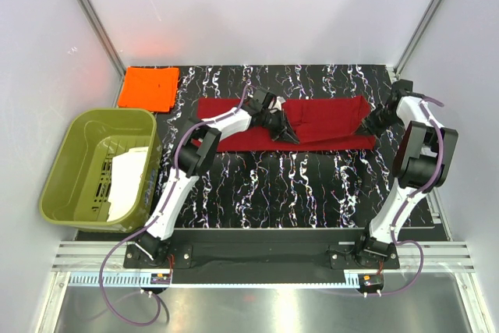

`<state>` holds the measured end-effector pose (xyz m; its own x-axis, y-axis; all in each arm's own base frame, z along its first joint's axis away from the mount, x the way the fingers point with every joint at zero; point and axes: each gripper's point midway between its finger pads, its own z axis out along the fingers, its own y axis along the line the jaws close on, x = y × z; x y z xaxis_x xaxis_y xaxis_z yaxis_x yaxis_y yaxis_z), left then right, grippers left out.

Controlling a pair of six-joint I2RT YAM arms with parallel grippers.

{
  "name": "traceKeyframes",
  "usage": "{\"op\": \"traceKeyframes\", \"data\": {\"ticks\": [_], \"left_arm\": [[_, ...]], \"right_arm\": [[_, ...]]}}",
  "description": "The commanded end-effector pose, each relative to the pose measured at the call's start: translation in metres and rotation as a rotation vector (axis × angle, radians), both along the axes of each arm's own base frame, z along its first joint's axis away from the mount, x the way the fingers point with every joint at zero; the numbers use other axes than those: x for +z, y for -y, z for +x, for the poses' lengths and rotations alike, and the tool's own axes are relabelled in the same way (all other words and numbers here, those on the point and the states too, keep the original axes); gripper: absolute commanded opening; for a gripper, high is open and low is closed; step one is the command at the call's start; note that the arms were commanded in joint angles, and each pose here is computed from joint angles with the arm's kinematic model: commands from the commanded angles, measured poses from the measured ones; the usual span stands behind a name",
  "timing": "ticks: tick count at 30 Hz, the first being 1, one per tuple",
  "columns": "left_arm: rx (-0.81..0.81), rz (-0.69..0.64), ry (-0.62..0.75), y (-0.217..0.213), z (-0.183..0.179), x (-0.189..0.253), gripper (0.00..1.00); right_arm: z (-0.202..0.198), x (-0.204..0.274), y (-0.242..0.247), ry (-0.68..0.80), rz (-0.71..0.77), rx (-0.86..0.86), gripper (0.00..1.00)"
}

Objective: Fold and stack the t-shirts
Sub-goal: Fold the tshirt

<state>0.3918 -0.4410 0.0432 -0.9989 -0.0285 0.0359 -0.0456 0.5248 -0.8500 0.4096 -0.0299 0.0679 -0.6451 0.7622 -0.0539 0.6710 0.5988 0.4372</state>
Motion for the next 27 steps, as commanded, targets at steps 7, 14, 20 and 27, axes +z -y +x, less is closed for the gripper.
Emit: {"op": "traceKeyframes", "data": {"ticks": [7, 14, 20, 27], "left_arm": [[-0.050, 0.021, 0.224, -0.029, 0.010, 0.064, 0.40], [-0.008, -0.021, 0.354, -0.031, 0.048, 0.079, 0.24], [-0.019, -0.043, 0.349, -0.004, 0.039, 0.063, 0.03], [0.016, 0.058, 0.370, 0.020, 0.033, 0.040, 0.00]], "right_arm": [[-0.017, 0.009, 0.025, -0.038, -0.160, -0.008, 0.21], [0.002, 0.034, 0.027, 0.043, -0.162, 0.011, 0.40], [0.017, 0.052, 0.026, 0.110, -0.151, -0.008, 0.40], [0.024, 0.051, 0.019, 0.138, -0.106, -0.016, 0.39]]}}
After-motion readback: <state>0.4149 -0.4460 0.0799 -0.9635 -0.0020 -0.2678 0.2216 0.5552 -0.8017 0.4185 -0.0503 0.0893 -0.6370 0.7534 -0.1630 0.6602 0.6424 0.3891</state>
